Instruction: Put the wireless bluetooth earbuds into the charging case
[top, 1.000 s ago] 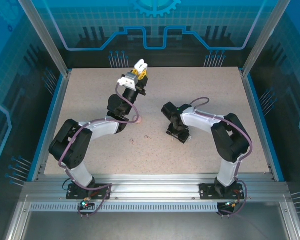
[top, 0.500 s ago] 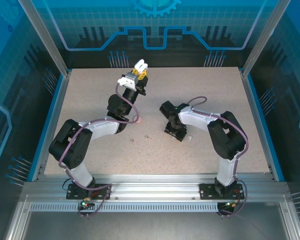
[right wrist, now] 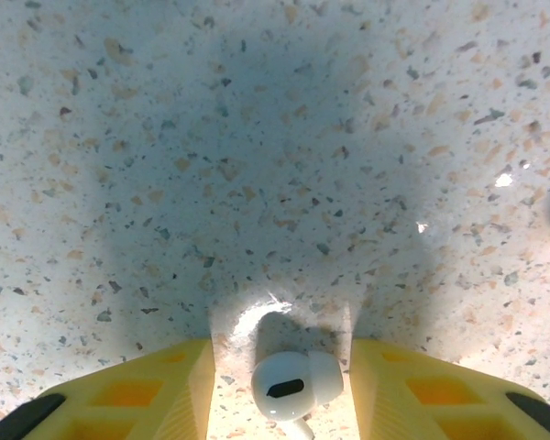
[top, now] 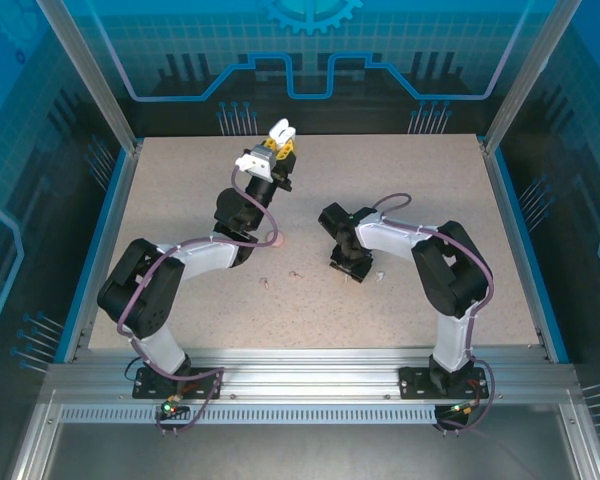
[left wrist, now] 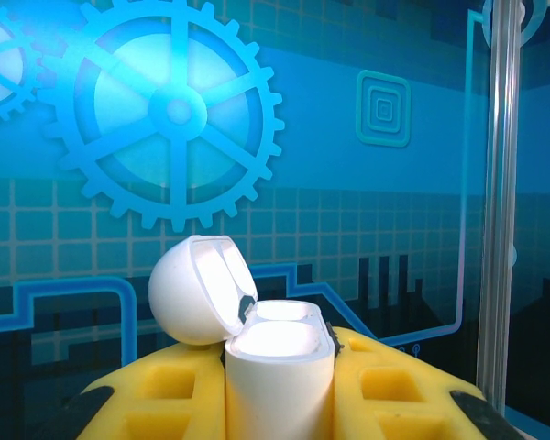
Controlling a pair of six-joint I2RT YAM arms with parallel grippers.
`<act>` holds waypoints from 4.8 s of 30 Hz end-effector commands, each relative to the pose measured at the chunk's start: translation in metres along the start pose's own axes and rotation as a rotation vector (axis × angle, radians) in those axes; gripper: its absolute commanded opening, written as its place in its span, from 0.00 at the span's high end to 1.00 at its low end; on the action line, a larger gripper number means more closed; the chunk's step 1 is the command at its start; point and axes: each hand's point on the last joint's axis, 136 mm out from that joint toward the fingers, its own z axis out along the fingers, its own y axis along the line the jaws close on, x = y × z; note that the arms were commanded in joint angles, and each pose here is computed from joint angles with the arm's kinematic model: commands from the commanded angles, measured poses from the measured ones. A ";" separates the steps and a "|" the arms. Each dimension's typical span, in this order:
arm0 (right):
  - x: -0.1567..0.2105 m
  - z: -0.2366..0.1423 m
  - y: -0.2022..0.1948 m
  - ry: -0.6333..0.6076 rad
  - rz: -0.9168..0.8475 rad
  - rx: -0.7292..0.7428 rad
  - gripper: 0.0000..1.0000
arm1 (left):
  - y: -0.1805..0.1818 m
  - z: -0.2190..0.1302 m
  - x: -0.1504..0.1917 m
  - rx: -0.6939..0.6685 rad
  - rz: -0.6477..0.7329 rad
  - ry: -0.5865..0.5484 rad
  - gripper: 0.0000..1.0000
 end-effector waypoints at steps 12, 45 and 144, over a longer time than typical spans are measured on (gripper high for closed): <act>0.012 0.013 -0.005 0.014 -0.060 0.006 0.68 | -0.003 -0.004 -0.029 0.018 -0.022 -0.060 1.00; -0.043 -0.117 0.030 -0.413 -0.339 -0.346 0.76 | -0.036 -0.002 -0.060 0.212 -0.023 -0.115 1.00; -0.063 -0.374 0.155 -0.823 -0.373 -1.324 0.79 | -0.058 0.033 -0.047 0.233 0.013 -0.146 1.00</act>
